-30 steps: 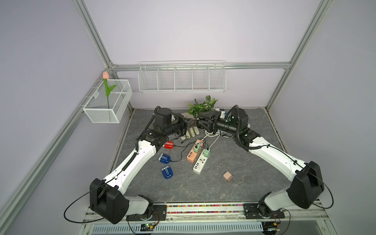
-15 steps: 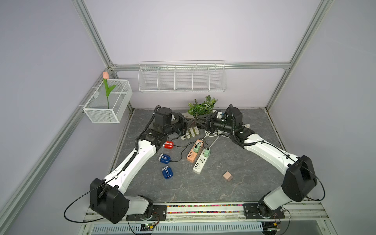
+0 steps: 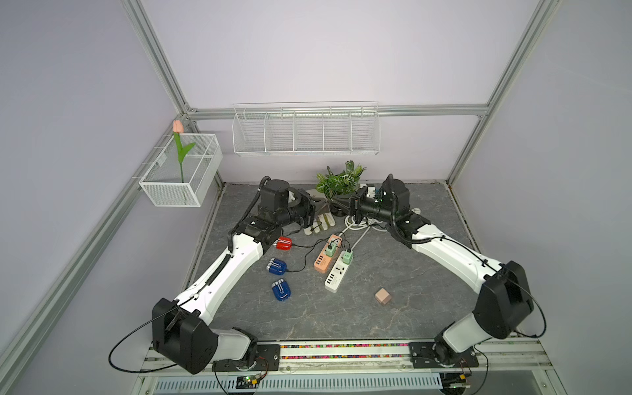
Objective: Charge the electric shaver
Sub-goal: Pick up the charging cable from the center of the board.
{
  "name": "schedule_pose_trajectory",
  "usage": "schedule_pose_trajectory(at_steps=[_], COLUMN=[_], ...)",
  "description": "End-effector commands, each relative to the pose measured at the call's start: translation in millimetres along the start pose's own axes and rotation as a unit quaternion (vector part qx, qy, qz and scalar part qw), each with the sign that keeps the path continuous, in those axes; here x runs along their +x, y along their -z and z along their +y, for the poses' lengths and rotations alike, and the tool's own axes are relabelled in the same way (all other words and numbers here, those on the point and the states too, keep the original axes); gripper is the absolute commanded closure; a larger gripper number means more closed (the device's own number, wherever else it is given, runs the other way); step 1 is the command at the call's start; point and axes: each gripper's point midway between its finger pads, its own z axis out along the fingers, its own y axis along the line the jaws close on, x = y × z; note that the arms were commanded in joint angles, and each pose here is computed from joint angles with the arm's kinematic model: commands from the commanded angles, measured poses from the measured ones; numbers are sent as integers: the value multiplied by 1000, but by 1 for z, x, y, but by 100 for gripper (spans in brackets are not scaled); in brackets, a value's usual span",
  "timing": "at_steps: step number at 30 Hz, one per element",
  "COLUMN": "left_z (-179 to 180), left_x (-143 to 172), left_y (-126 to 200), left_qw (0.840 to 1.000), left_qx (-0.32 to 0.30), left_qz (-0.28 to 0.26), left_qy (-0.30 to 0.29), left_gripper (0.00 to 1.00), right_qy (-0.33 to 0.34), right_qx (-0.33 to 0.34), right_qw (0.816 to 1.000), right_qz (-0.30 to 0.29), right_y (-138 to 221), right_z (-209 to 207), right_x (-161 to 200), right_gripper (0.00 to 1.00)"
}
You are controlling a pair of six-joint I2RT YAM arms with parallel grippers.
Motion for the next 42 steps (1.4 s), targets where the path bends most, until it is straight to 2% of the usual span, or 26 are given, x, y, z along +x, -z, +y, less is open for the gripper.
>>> schedule_pose_trajectory(at_steps=[1, 6, 9, 10, 12, 20, 29, 33, 37, 40, 42], left_z=[-6, -5, -5, -7, -12, -13, -7, -5, -5, -4, -4], left_x=[3, 3, 3, 4, 7, 10, 11, 12, 12, 13, 12], left_y=[0, -2, -5, -5, -6, -8, -11, -12, -15, -17, -17], left_qw=[1000, 1000, 1000, 1000, 1000, 1000, 1000, 1000, 999, 999, 999], left_qx=[4, 3, 5, 9, 17, 20, 13, 10, 11, 10, 12], left_qz=[9, 12, 15, 15, 16, 17, 22, 25, 30, 34, 33], left_qy=[-3, 0, 4, 4, 1, 1, 4, 6, 7, 7, 8], left_gripper=[100, 100, 77, 71, 67, 73, 91, 90, 76, 75, 78], right_qy=[0, -6, -8, -9, -12, -20, -24, -25, -26, -27, -26], right_qx=[-13, -20, -22, -23, -22, -20, -27, -28, -29, -31, -31], right_qw=[1000, 1000, 1000, 1000, 1000, 999, 999, 999, 999, 999, 999], right_qz=[4, -1, -8, -10, -12, -17, -20, -19, -19, -18, -17], right_y=[0, 1, 3, 4, 4, 4, 4, 5, 4, 5, 5], right_z=[8, 10, 10, 10, 8, 4, 6, 7, 6, 7, 7], right_x=[1, 1, 1, 0, 0, -2, -3, -3, -3, -2, -2], right_gripper=[92, 93, 93, 93, 93, 93, 93, 93, 93, 93, 93])
